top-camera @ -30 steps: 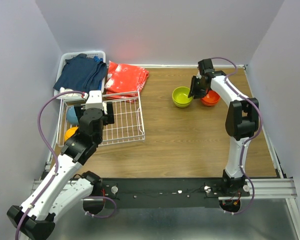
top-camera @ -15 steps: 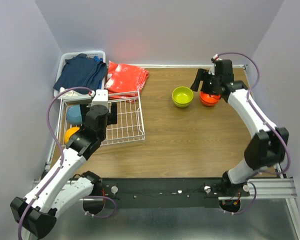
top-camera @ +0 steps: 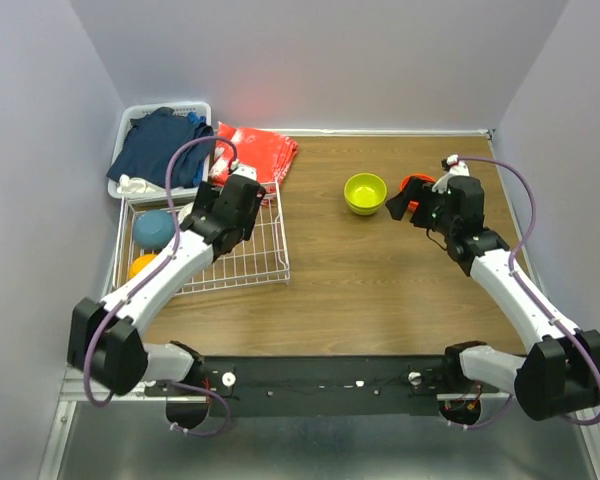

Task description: Unload the bowls from the dish rack

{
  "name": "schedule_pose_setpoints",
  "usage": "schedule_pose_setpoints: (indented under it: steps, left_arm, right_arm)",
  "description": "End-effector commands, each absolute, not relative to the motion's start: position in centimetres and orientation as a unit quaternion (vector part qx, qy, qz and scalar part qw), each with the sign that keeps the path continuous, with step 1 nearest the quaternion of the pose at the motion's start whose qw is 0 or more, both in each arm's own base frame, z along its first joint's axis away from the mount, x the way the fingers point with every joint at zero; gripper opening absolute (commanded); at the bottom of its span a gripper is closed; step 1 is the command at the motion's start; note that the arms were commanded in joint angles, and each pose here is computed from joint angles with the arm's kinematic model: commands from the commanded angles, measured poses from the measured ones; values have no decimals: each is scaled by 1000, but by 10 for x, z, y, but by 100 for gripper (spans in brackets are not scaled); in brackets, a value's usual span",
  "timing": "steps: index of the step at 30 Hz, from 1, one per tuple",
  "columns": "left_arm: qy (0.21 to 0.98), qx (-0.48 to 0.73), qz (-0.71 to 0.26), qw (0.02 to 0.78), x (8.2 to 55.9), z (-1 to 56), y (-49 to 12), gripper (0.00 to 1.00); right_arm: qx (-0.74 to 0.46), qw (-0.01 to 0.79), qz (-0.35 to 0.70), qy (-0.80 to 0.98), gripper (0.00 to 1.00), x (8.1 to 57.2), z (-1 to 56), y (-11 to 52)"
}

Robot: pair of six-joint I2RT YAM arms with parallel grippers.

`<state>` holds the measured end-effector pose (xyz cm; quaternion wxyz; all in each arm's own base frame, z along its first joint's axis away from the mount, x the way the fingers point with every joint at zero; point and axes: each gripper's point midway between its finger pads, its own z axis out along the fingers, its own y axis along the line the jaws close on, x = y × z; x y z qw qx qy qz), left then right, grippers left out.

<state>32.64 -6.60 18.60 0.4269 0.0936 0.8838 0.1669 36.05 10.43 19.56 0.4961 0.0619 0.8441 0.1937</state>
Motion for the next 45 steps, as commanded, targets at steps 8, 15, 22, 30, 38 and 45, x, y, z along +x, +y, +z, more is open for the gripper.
schedule_pose_setpoints:
  steps: [8,15,22,30,38,45]
  left_arm:
    - [900,83,297,308,360,152,-33,98]
    - [893,98,328,293,372,140,-26,93]
    - [892,143,328,275,374,109,-27,88]
    - [879,185,352,262,374,97,-19,86]
    - [866,206,382,247,375,86,-12,86]
    - [859,211,393,249,378,84,-10,86]
  right_arm:
    - [61,560,226,795,98,358,222,114]
    - [62,558,222,797,98,360,217,114]
    - [60,555,219,800,98,361,210,115]
    - [56,554,218,802,98,362,207,118]
    - [50,554,217,802,99,361,205,120]
    - [47,555,219,801,99,361,203,123]
